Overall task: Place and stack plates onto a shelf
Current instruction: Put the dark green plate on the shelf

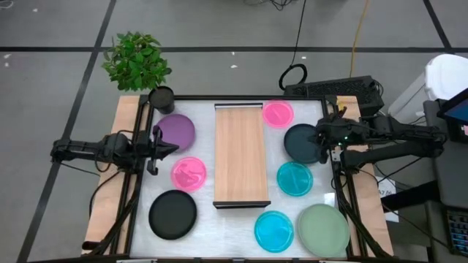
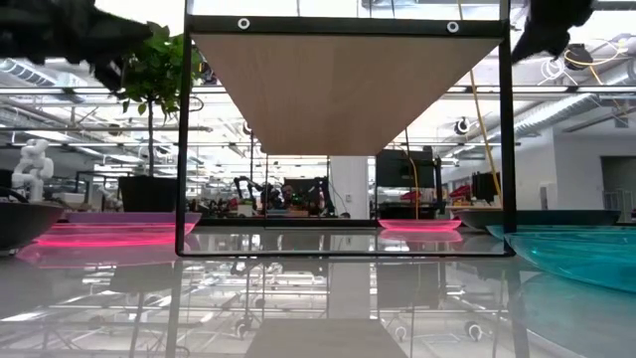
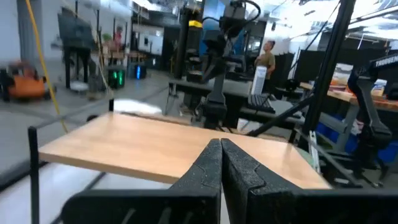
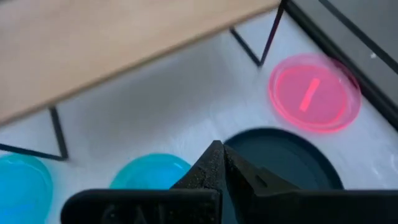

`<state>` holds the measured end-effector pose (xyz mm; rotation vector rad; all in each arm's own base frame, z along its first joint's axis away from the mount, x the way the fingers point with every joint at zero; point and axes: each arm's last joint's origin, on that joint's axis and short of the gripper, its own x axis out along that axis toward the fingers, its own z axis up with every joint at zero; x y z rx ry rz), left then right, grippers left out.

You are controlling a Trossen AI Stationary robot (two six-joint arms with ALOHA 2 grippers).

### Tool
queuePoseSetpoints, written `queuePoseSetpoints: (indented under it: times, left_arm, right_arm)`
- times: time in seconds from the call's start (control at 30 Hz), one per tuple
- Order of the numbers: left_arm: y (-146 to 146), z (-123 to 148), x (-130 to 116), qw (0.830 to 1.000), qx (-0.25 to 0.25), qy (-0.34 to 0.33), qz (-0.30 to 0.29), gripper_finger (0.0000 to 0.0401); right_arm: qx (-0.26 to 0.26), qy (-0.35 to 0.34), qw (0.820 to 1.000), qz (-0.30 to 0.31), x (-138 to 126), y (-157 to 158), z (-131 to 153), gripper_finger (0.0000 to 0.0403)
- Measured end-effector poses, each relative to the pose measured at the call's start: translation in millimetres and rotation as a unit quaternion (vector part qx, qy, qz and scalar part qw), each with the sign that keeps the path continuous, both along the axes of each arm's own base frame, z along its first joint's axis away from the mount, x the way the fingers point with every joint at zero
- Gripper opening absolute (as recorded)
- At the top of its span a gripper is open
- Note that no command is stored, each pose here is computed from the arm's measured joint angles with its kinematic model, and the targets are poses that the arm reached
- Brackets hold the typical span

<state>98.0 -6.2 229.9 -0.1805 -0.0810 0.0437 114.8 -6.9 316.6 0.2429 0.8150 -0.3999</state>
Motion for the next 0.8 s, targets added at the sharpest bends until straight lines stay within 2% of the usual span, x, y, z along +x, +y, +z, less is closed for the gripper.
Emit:
queuePoseSetpoints:
  times: [0.13, 0.37, 0.47, 0.6, 0.8]
  left_arm:
    - [-1.8, 32.0, 5.1, 0.999, -0.001, 0.036, -0.006, 0.0001]
    - [-7.2, 93.2, 27.4, 0.992, 0.068, 0.106, 0.008, 0.0001]
    - [-11.6, 111.0, 41.8, 0.984, 0.091, 0.151, 0.000, 0.0001]
    - [-18.3, 120.4, 60.6, 0.972, 0.095, 0.213, -0.012, 0.0001]
    - [-29.2, 109.8, 83.0, 0.962, 0.091, 0.257, -0.028, 0.0001]
  right_arm:
    - [0.020, 0.014, 1.000, 0.008, 5.1, 1.2, -18.5, 0.0000]
    - [0.062, 0.021, 0.997, 0.040, 14.5, 5.4, -52.5, 0.0000]
    - [0.069, 0.035, 0.996, 0.052, 15.1, 8.1, -66.3, 0.0000]
    - [0.075, 0.058, 0.994, 0.052, 13.2, 11.1, -81.5, 0.0000]
    - [0.077, 0.061, 0.993, 0.063, 14.4, 15.1, -98.2, 0.0000]
